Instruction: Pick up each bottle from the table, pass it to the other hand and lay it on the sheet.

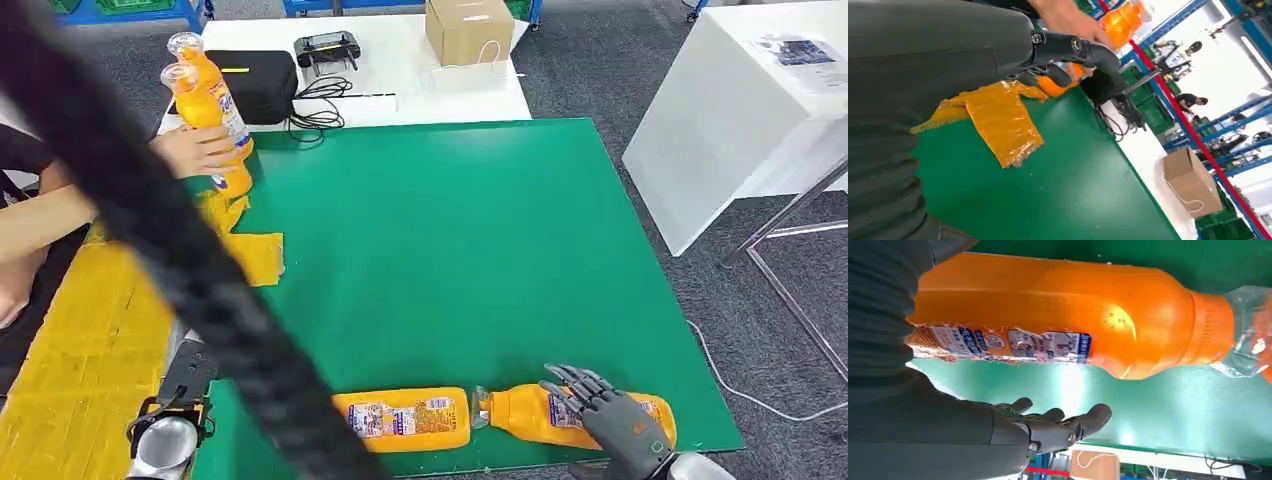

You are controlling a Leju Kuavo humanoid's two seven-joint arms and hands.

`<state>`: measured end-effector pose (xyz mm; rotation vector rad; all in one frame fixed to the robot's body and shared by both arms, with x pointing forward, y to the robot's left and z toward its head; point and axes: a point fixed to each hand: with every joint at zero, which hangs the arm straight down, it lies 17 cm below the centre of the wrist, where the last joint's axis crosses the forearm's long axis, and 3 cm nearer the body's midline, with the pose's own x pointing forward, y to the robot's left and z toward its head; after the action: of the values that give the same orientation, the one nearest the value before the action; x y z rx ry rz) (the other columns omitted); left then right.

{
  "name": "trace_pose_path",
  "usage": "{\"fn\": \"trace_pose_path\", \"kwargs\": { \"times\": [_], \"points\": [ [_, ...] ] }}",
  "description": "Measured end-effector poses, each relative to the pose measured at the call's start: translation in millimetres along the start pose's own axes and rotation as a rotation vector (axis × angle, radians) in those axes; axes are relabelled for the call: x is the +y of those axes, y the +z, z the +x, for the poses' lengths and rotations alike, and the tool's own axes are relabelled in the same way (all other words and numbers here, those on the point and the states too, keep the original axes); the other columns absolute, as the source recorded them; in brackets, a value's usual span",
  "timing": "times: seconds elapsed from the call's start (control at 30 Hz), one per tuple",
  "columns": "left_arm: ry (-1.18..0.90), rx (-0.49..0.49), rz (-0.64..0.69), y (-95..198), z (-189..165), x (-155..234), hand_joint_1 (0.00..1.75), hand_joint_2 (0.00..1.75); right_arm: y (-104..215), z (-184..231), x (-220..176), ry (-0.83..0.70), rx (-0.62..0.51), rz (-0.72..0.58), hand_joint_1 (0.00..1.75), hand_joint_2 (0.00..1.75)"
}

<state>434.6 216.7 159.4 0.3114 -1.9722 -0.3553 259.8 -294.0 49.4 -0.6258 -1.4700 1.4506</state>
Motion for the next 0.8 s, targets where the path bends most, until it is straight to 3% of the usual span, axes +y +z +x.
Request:
{"fn": "trace_pose_path", "kwargs": {
  "times": [0.53, 0.8],
  "points": [
    [0.01, 0.044, 0.034, 12.4, -14.2, 17.0, 0.0, 1.75, -1.7, -48.8, -10.0, 0.184, 0.148, 0.003, 0.0, 1.75],
    [0.013, 0.052, 0.034, 16.0, -16.0, 16.6, 0.0, 1.75, -3.1, -61.8, -11.6, 0.188, 0.191, -0.006, 0.0, 1.75]
  ]
}}
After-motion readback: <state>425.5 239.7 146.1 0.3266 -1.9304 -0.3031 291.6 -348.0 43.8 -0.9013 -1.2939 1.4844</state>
